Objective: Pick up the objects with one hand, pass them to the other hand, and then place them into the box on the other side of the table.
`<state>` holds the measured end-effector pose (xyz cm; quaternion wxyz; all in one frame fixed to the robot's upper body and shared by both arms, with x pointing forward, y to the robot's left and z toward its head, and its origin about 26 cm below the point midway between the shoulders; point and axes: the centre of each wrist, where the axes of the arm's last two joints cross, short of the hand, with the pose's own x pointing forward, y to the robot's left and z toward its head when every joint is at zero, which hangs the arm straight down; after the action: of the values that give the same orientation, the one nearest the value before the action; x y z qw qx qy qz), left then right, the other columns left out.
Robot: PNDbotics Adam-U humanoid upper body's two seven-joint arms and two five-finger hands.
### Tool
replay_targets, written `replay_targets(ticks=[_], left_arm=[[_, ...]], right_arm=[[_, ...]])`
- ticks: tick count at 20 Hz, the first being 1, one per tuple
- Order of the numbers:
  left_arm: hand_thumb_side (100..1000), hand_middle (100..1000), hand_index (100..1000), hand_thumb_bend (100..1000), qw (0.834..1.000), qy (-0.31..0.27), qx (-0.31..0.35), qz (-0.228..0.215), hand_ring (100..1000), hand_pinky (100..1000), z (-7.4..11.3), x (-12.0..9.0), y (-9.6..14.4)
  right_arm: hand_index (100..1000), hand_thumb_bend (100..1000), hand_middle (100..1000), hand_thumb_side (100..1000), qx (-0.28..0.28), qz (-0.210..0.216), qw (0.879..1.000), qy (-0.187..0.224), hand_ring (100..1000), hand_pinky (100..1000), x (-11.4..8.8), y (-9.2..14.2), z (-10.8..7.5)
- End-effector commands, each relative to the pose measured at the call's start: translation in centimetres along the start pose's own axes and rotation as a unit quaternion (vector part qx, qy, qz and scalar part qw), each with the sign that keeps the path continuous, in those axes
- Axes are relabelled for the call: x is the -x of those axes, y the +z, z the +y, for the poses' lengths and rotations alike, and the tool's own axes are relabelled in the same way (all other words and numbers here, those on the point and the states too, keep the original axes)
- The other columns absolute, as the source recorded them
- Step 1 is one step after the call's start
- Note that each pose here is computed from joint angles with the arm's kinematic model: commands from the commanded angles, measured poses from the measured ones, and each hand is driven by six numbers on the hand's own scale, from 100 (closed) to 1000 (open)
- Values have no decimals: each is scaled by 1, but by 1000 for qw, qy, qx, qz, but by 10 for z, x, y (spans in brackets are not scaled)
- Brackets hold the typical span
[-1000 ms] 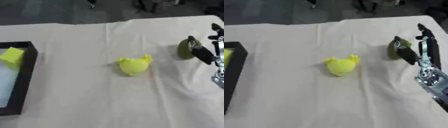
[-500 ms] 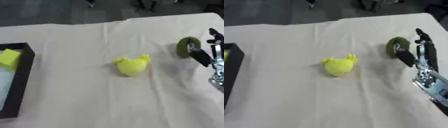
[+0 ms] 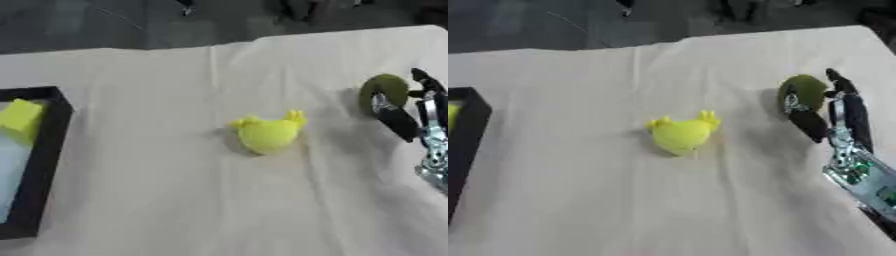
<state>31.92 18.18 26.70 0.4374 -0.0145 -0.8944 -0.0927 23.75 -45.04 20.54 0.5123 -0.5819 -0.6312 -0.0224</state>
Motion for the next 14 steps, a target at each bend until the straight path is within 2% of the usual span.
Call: replay_targets(ticks=[1, 14], left_arm=[[927, 763, 775, 189, 1000, -12, -4, -15, 899, 758, 9, -8, -1], [935, 757, 758, 185, 1000, -17, -10, -10, 898, 761, 14, -8, 0]], right_arm=[[976, 326, 926, 604, 92, 41, 993, 68, 831, 845, -10, -2, -3], [964, 383, 893, 502, 132, 64, 983, 115, 822, 835, -12, -12, -9]])
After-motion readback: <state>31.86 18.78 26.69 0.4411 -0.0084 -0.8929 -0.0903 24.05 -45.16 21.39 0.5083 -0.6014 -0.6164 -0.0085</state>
